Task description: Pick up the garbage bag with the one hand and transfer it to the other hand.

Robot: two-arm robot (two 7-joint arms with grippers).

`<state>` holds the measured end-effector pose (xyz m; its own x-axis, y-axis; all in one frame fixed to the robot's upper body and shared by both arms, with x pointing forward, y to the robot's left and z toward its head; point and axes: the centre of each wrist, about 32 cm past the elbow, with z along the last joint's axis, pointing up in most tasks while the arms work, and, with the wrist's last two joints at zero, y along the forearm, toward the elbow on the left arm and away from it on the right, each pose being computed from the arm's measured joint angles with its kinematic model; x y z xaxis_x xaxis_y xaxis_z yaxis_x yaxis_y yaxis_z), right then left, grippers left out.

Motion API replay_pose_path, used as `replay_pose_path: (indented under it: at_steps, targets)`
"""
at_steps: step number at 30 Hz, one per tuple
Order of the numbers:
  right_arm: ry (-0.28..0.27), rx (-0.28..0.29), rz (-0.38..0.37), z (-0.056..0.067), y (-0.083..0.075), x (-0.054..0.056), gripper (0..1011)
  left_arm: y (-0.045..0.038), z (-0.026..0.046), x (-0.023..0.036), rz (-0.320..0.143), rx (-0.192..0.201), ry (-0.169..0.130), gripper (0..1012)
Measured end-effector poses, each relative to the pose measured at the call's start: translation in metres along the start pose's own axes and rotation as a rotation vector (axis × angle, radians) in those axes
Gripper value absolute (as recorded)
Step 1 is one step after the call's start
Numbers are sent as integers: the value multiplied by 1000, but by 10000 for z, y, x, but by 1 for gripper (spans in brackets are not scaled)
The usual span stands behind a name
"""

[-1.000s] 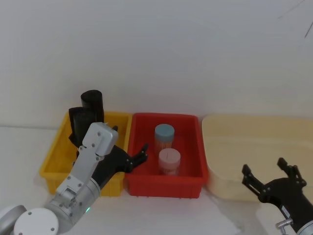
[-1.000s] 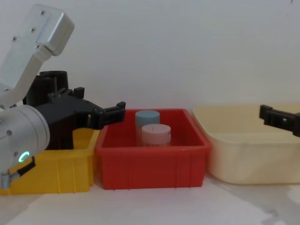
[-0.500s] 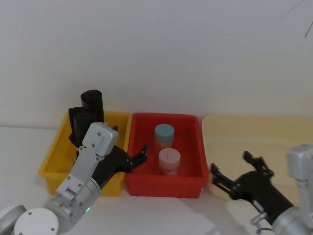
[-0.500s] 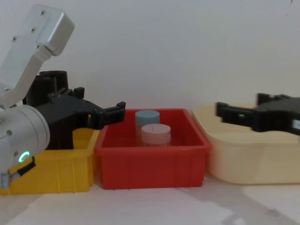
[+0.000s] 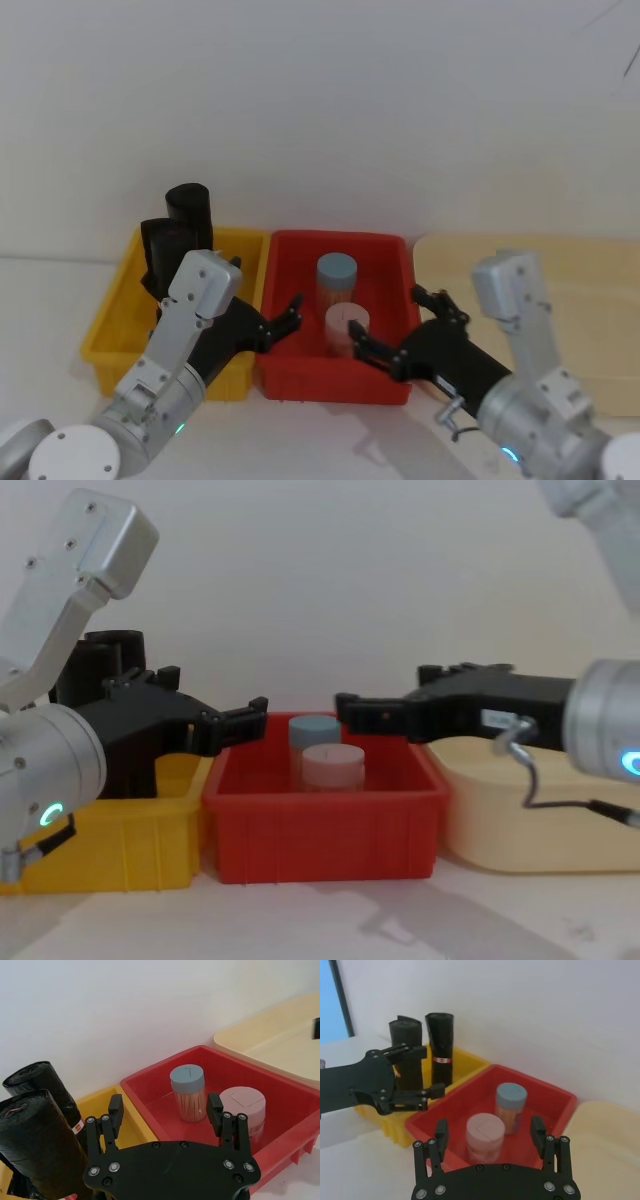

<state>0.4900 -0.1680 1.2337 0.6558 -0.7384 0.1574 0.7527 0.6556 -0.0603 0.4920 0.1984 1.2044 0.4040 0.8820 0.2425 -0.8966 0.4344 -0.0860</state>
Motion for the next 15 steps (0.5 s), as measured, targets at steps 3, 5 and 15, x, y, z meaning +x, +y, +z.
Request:
replay_pose_path:
  at_steps: [3, 5, 15]
  targets:
    - [-14, -16, 18, 24, 79, -16, 1004, 0, 0, 0, 0, 0, 0, 1000]
    - [-28, -29, 29, 52, 156, -17, 1004, 0, 0, 0, 0, 0, 0, 1001]
    - [-97, -103, 58, 121, 429, -15, 1004, 0, 0, 0, 0, 0, 0, 1001]
